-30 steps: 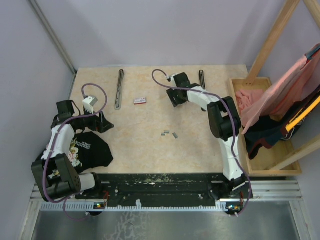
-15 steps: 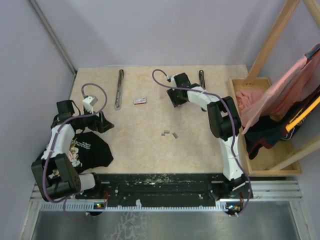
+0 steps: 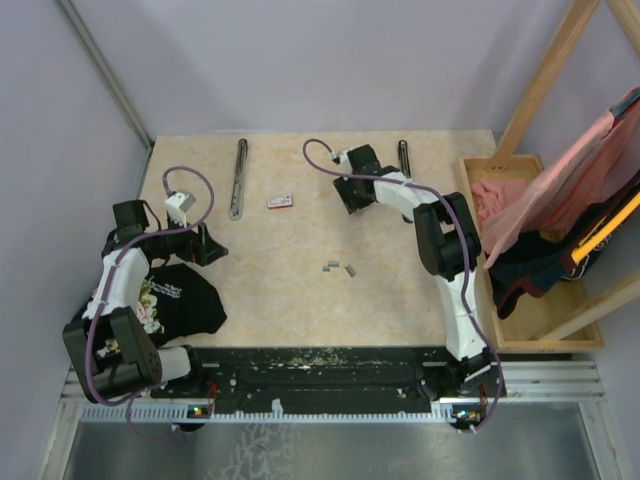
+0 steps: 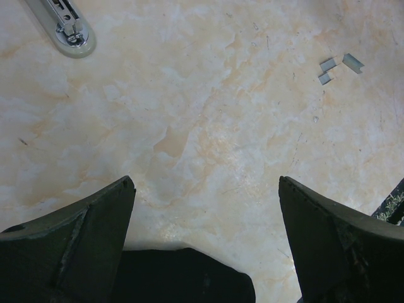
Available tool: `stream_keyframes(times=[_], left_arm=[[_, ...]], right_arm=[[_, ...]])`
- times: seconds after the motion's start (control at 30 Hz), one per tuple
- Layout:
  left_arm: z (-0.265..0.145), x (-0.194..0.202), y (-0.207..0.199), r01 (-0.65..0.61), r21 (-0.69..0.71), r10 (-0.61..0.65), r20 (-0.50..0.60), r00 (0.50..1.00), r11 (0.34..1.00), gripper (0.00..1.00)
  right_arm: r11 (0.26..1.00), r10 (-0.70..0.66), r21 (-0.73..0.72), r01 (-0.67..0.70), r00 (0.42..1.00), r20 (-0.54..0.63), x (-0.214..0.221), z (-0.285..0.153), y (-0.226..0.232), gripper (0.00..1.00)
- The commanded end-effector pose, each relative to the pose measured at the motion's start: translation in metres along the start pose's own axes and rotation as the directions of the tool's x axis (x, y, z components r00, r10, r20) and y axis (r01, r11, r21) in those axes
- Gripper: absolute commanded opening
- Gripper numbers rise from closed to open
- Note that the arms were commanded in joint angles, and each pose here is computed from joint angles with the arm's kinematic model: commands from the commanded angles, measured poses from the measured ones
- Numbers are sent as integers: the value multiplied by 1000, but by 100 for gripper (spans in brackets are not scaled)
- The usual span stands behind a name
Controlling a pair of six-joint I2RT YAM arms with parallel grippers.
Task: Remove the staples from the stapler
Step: Adjust the staple in the staple box.
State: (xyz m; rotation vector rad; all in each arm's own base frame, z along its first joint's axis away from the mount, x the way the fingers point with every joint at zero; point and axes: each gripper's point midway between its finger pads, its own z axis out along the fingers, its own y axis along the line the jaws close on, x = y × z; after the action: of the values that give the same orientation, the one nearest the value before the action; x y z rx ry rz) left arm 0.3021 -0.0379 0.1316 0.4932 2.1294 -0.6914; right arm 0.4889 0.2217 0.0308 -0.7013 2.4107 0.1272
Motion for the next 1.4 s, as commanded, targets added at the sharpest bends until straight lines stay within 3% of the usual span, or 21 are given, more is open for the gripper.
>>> stream_keyframes(times=[0.0, 0.5, 0.9, 1.13, 1.37], left_arm=[[-3, -10, -1, -18, 15, 17, 18, 1000, 1000, 100], [-3, -10, -1, -19, 15, 19, 20, 1000, 1000, 100], [-3, -10, -1, -16, 19, 16, 19, 1000, 1000, 100], [-3, -10, -1, -16, 17, 16, 19, 1000, 1000, 100], [-3, -10, -1, -16, 16, 15, 19, 1000, 1000, 100]], right_arm=[[998, -42, -37, 43, 999, 21, -11, 3, 3, 53], [936, -264, -228, 269, 963, 55, -5, -6, 53, 54], [902, -356, -216, 374, 927, 119, -25, -36, 62, 61], [846, -469, -194, 496, 867, 171, -39, -71, 67, 65], [737, -597, -231, 635, 772, 216, -25, -99, 86, 68]])
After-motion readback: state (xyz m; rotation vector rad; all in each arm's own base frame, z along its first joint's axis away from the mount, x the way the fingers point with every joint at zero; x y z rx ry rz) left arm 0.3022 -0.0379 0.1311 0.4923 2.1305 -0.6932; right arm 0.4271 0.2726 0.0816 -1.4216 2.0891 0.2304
